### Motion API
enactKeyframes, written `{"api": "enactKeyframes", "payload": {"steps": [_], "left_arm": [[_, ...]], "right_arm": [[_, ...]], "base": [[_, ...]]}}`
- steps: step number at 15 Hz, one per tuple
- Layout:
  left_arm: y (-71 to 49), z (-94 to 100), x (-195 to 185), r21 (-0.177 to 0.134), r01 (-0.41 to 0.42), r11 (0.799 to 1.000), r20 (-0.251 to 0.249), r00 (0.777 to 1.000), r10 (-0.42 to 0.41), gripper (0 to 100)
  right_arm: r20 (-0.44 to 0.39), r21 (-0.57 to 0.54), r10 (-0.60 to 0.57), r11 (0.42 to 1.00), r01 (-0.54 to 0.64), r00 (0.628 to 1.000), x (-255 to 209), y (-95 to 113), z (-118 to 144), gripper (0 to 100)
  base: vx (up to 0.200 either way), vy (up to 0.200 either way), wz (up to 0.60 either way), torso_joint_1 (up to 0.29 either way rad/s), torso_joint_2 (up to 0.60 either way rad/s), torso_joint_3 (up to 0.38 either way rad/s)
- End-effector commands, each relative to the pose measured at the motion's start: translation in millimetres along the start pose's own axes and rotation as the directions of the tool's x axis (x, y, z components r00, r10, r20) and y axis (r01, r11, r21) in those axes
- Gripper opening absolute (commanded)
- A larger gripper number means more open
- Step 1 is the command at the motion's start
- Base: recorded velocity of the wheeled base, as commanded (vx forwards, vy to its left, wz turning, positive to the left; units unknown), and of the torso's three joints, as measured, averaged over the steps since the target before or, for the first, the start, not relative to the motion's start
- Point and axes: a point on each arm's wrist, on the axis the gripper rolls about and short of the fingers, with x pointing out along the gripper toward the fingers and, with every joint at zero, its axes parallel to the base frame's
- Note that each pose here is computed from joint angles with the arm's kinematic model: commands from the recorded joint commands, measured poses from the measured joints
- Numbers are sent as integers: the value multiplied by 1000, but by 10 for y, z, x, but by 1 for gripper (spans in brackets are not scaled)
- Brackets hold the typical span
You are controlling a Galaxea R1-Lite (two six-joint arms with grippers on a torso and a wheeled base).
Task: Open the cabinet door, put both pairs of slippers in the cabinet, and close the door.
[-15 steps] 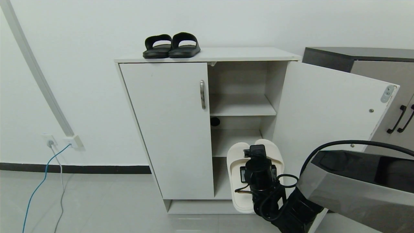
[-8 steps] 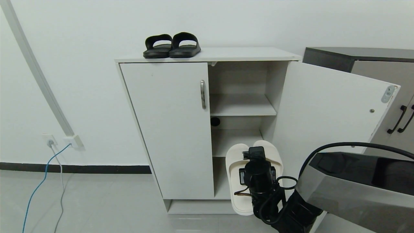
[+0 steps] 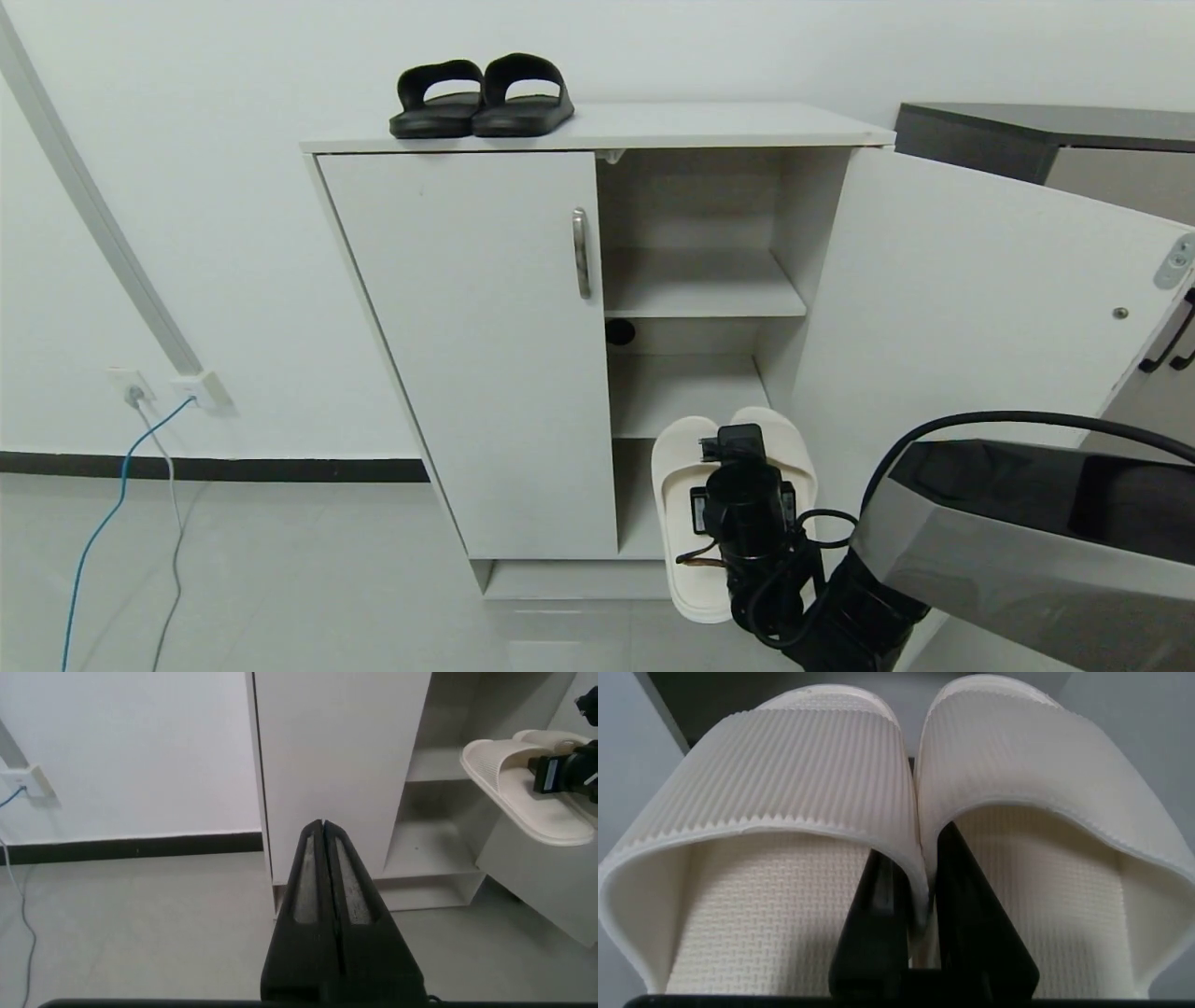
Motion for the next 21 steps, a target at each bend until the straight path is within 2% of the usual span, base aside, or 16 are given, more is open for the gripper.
{"api": "enactKeyframes", "payload": {"steps": [1,4,6,8,21], "left_arm": [[0,1,0,0,-2,1000,2,1000,2,0],[0,1,0,-2,-2,1000,2,1000,2,0],[0,1,0,-2,-2,1000,2,1000,2,0],[0,1,0,-2,-2,1000,2,1000,2,0],[0,1,0,-7,-2,1000,2,1000,2,0]], "right_arm": [[-1,-2,2,1000,-2,1000,-4,1,-8,0],[23,-24,4,1000,-4,1000,-31,-22,-32,0],[86,-43,34,999,-31,996,-55,-44,-45,0],[114,-58,52,997,-45,992,-54,-44,-86,0],[99,-66,-9,998,16,995,55,-227,-65,0]], "base": [[0,0,0,-2,2,-207],[0,0,0,4,4,-194],[0,0,0,2,5,-198],[0,0,0,0,0,-188],[0,0,0,1,1,-13]]}}
